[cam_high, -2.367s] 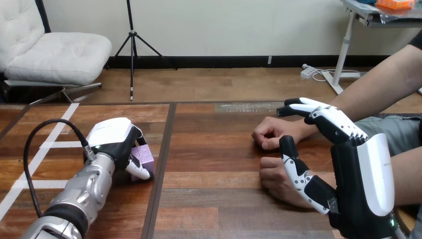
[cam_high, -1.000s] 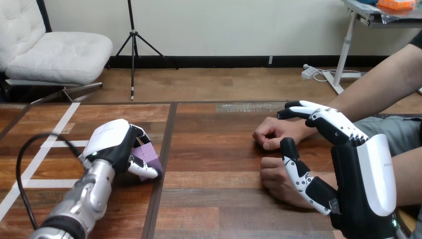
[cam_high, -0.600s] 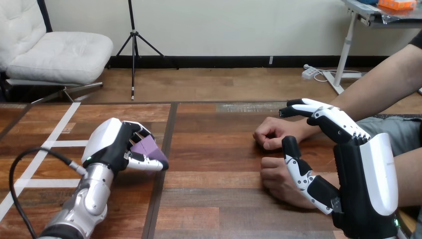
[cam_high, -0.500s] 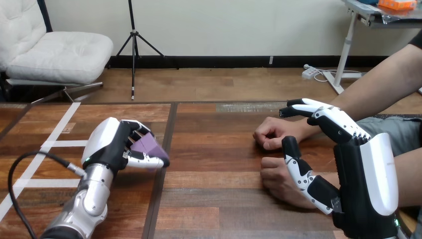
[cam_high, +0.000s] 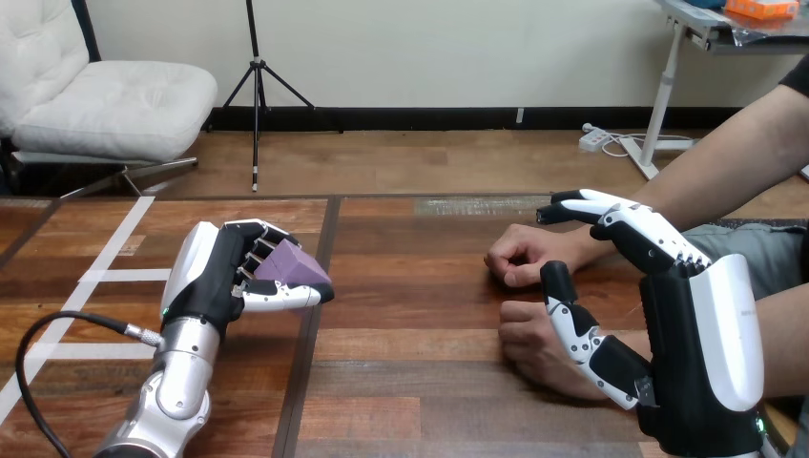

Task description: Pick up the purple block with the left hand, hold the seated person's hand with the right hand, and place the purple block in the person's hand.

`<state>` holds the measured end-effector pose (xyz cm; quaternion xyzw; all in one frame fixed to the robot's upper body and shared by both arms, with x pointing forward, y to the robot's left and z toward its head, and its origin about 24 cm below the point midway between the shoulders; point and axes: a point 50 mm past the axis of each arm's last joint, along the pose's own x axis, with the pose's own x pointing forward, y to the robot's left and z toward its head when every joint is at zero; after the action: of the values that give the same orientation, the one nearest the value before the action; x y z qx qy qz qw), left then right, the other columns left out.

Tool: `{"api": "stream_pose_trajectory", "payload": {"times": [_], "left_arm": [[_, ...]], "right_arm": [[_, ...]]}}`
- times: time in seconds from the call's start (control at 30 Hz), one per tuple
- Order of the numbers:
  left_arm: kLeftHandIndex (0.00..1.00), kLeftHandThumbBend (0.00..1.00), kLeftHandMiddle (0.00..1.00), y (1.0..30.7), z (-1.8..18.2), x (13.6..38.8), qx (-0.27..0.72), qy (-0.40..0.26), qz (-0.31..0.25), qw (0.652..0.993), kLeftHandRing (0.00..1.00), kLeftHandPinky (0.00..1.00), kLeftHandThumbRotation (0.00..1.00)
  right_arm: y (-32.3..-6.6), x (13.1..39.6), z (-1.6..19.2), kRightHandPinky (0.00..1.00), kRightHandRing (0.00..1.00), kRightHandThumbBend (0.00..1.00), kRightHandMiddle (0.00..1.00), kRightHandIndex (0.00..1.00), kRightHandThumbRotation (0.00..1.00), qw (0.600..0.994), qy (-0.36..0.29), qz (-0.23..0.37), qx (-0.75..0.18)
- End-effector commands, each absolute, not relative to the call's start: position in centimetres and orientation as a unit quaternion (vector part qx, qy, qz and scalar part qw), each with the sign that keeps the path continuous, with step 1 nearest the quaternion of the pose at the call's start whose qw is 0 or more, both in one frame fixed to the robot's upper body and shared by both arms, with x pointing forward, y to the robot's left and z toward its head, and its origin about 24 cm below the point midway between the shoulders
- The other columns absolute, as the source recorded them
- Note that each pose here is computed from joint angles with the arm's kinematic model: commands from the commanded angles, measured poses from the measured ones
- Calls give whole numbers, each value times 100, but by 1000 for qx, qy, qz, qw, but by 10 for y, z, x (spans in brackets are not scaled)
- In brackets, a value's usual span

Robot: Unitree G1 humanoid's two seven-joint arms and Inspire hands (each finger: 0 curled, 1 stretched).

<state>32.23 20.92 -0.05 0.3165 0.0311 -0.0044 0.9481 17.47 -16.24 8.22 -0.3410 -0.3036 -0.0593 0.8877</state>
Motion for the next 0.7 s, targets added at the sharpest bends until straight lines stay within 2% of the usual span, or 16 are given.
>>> {"api": "stream_pose_trajectory", "payload": {"times": [0.0,0.27,0.5,0.57,0.67], "left_arm": [[49,76,45,202,16,333,282,-10,8,959,39,33,13],[49,76,46,200,16,332,269,-16,3,963,40,34,15],[50,76,46,198,15,332,269,-14,-1,963,40,34,16],[49,76,45,196,15,332,268,-11,-2,963,39,34,14],[49,77,45,195,14,333,270,-10,-4,963,39,34,13]], "right_arm": [[-162,179,99,63,74,33,73,66,0,876,-337,-67,-338],[-166,179,100,66,76,37,75,70,0,876,-321,-61,-355],[-172,178,103,69,78,42,79,75,0,876,-281,-49,-389],[-181,177,108,74,82,53,84,81,0,868,-227,-24,-442],[-188,177,111,76,84,60,85,83,0,859,-192,-7,-474]]}}
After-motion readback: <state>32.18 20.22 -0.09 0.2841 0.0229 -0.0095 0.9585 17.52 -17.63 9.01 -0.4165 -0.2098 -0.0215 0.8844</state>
